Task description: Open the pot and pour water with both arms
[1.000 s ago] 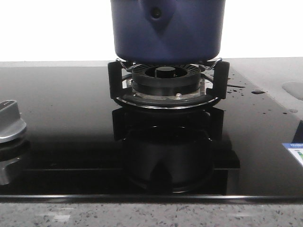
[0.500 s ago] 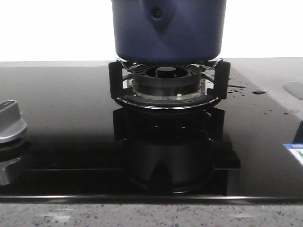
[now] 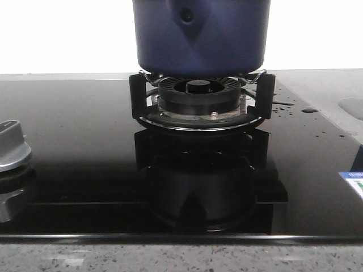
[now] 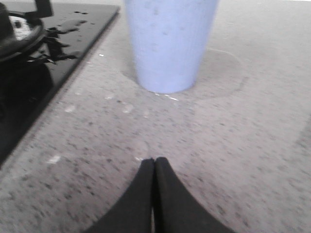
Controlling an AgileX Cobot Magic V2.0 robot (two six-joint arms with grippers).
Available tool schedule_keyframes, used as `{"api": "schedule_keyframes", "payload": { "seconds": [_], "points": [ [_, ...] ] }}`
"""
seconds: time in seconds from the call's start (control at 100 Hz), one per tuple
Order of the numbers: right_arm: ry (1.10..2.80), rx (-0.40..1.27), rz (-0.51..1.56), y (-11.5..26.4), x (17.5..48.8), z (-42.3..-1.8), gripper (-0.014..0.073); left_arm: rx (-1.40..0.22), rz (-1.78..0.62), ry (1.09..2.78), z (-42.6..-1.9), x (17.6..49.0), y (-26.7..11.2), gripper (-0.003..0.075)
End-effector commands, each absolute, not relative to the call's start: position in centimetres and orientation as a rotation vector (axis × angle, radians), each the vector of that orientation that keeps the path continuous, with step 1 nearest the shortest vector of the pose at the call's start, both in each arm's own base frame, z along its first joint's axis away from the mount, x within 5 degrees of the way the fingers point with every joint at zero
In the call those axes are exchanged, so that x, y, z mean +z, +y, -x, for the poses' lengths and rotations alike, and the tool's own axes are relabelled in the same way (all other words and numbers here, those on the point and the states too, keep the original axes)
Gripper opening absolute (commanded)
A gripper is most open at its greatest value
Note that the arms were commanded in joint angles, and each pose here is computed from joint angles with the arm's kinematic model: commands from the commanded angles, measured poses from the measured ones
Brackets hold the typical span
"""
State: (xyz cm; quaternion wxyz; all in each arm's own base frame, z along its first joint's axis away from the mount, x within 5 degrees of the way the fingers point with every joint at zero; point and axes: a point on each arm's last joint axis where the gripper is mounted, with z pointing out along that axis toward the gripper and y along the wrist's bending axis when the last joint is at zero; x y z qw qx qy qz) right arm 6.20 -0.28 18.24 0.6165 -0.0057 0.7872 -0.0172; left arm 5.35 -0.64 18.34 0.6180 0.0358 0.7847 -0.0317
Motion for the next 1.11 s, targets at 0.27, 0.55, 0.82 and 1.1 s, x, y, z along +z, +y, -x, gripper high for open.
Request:
{"api": "schedule_keyframes", "payload": {
  "seconds": [0.27, 0.55, 0.82, 1.1],
  "points": [
    [1.805, -0.07, 0.004, -0.38, 17.35, -5.33, -0.0064, -0.086, -0.061, 1.777, -5.36, 17.37, -0.62, -0.002],
    [1.803, -0.07, 0.004, -0.38, 17.37, -5.34, -0.0064, -0.086, -0.061, 1.777, -5.36, 17.37, -0.62, -0.002],
    [1.803, -0.07, 0.004, -0.38, 17.37, -5.34, -0.0064, -0.086, -0.061, 1.777, -5.36, 17.37, -0.62, -0.002],
    [1.803, -0.07, 0.004, -0.38, 17.37, -5.34, -0.0064, -0.086, -0.061, 1.777, -5.36, 17.37, -0.62, -0.002]
  ]
}}
